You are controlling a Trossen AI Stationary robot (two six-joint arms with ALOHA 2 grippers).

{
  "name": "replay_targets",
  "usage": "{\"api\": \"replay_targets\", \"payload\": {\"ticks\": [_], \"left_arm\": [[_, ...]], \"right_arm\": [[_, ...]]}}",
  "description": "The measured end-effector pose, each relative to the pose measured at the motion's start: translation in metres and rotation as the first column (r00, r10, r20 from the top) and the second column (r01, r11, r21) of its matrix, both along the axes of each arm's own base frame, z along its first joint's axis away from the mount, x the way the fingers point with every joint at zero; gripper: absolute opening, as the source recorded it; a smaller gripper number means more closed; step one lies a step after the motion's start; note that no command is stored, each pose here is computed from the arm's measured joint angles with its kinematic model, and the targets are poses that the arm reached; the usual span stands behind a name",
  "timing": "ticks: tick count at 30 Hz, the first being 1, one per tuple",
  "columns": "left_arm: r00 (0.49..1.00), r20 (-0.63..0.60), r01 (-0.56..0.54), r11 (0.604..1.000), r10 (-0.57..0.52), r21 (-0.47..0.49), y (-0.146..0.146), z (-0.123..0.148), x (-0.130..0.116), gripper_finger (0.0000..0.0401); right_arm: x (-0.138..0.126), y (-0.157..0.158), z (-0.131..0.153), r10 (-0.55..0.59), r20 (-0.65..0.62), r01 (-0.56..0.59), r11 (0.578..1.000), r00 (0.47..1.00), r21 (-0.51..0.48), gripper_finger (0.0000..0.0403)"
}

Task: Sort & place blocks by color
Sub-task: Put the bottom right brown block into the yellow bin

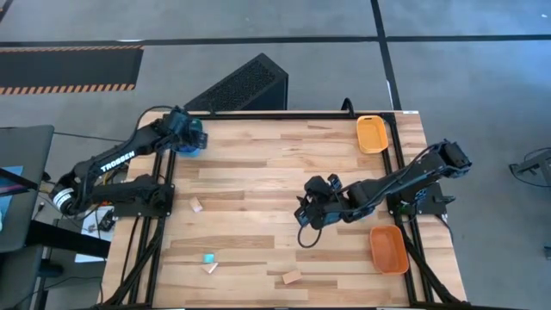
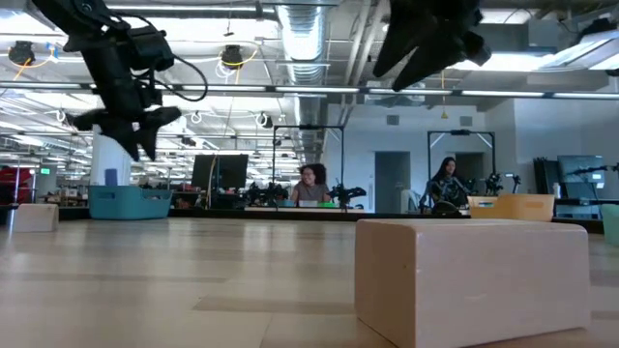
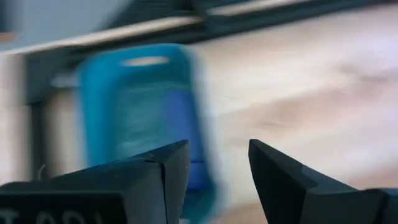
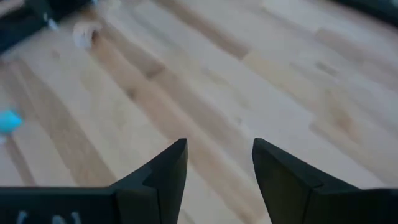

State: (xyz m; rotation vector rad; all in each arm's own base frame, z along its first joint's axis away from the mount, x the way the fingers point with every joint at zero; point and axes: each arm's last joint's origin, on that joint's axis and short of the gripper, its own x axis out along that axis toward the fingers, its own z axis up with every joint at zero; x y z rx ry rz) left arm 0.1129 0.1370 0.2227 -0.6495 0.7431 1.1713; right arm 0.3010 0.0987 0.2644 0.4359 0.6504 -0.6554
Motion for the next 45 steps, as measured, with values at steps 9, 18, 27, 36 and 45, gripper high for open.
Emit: {"api": "replay_targets", "payload": {"ticks": [9, 18, 27, 36, 45], "left_arm": [[0.946, 0.233, 0.219, 0.974, -0.227, 0.06, -0.038, 0.011, 0.05, 0.0153], [0.847, 0.319, 0.376, 0.904, -0.424, 0.204, -0.099, 0.022, 0.082, 0.0153], [0.71, 0.442, 0.502, 0.834, -0.548, 0.228, -0.168, 0.024, 0.096, 0.0153], [0.68, 0.452, 0.51, 0.815, -0.577, 0.274, -0.24, 0.0, 0.095, 0.0153], [0.566, 0.396, 0.693, 0.678, -0.723, 0.245, -0.278, -0.037, 0.115, 0.0153]], "right_arm": [[0.009, 0.019, -0.018, 0.258, -0.102, -0.243, 0.96, 0.961, 0.137, 0.0202], [0.024, 0.037, -0.021, 0.382, 0.029, -0.377, 0.894, 0.924, 0.244, 0.0202], [0.035, 0.054, -0.023, 0.57, 0.12, -0.582, 0.788, 0.813, 0.202, 0.0193], [0.037, 0.078, -0.043, 0.526, 0.13, -0.54, 0.794, 0.84, 0.278, 0.0126], [0.025, 0.107, -0.085, 0.547, -0.056, -0.501, 0.799, 0.835, 0.332, 0.0137]]}}
